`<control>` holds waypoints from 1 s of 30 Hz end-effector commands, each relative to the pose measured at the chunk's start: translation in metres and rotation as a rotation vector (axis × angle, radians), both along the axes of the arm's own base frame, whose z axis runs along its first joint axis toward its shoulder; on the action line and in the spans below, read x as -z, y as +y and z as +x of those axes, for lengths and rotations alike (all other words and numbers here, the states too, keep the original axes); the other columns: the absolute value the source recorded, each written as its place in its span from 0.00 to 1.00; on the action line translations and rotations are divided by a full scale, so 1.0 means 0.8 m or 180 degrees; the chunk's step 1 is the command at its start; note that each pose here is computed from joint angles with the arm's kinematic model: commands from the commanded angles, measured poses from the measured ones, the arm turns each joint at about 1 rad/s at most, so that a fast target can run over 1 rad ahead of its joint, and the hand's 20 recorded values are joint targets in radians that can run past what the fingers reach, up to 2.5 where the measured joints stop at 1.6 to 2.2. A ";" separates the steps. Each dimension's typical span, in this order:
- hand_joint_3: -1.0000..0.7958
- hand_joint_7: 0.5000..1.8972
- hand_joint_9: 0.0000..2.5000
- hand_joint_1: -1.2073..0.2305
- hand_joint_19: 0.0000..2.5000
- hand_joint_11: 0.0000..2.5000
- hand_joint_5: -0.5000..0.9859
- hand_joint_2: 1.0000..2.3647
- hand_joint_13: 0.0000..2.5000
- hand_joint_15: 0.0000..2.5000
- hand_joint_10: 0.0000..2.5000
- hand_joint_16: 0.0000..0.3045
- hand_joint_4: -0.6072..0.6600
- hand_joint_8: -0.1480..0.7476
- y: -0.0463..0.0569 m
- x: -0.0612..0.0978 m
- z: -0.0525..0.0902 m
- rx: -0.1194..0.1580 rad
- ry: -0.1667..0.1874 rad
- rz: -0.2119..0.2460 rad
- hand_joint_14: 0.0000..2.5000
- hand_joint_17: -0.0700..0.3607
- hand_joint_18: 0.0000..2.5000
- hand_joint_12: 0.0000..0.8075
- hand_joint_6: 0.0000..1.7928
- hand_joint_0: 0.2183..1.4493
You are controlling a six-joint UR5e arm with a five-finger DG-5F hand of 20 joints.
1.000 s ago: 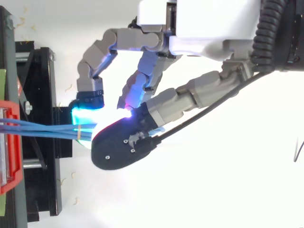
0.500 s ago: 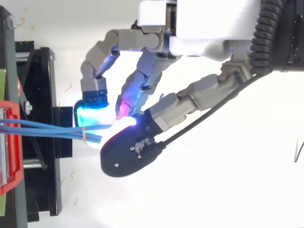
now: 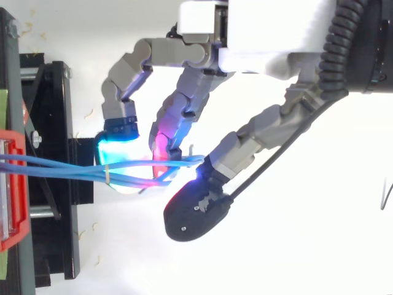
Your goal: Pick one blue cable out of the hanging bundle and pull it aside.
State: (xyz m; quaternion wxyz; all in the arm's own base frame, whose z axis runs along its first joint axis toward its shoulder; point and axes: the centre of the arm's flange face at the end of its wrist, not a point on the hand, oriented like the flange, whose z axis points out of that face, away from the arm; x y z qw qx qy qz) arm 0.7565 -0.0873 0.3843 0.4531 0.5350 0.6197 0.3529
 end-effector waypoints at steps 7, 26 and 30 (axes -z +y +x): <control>0.28 0.25 0.48 0.27 0.24 0.18 0.32 0.00 0.31 0.19 0.01 0.18 0.43 0.43 0.000 0.000 0.000 0.0000 -0.0001 0.0000 0.01 0.45 0.27 0.47 0.49 0.17; 0.50 0.22 0.47 0.25 0.24 0.19 0.30 0.00 0.31 0.19 0.01 0.20 0.45 0.47 0.000 -0.003 0.000 0.0000 -0.0015 0.0001 0.01 0.49 0.29 0.52 0.49 0.30; 0.49 0.27 0.44 0.18 0.24 0.21 0.28 0.01 0.29 0.20 0.01 0.16 0.42 0.42 0.000 -0.004 -0.001 -0.0002 0.0004 -0.0005 0.01 0.42 0.25 0.45 0.51 0.38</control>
